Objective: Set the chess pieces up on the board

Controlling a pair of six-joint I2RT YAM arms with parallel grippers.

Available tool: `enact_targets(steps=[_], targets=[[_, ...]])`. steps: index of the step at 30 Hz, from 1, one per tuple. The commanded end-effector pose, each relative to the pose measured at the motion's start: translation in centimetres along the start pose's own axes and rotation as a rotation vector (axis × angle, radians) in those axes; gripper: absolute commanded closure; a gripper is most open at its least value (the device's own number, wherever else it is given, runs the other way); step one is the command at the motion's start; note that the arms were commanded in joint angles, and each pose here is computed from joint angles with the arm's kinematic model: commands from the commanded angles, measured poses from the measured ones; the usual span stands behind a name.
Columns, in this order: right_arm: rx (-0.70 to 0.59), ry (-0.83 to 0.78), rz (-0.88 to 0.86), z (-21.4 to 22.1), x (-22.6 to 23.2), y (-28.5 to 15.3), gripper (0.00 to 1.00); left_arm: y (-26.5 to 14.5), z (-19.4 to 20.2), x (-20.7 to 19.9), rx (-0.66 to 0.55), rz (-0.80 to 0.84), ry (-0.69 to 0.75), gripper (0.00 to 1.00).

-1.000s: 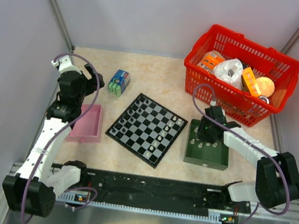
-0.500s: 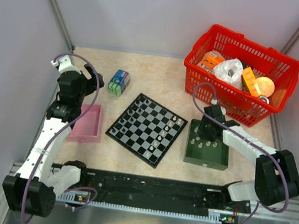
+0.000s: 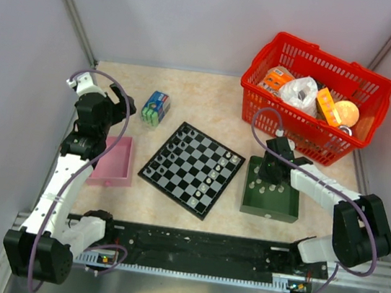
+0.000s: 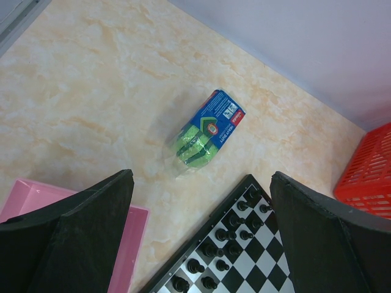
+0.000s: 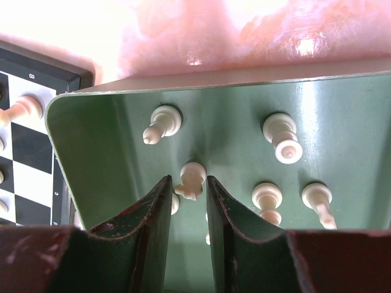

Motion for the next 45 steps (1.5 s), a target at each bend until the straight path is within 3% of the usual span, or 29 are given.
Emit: enact_targets(steps=[1,6,14,24,33,45], targets=[[-0.036,-0.005,-0.031,-1.2,1.2,-0.2,0.72,0.3,-0.8,-0.5,-0.036,0.022,-0.016,0.01],[-0.029,-0.018,-0.032,-1.0,1.3,-0.2,0.80,0.3,-0.8,-0.5,-0.036,0.024,-0.016,0.01],[-0.035,-0.040,-0.020,-1.2,1.2,-0.7,0.83,0.3,-0.7,-0.5,-0.032,0.023,-0.017,0.01],[-0.119,-0.041,-0.047,-3.4,1.6,-3.7,0.83,0.3,-0.4,-0.4,-0.025,0.025,-0.021,0.01],[-0.101,-0.048,-0.055,-2.9,1.7,-3.4,0.85,0.2,-0.5,-0.4,-0.029,0.028,-0.022,0.01],[-0.188,-0.042,-0.160,-5.4,3.3,-7.8,0.84,0.1,-0.6,-0.5,-0.030,0.031,-0.026,0.01]])
Point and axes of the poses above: each gripper's point midway between its finger pads, its own y axis out along the fingers, its own x axis along the line the jaws close on, z = x × y, the point moved 2 cm from there along -y, back along the fingers, and after that the axes turned 6 degrees about -y, right-handed, at the moved point
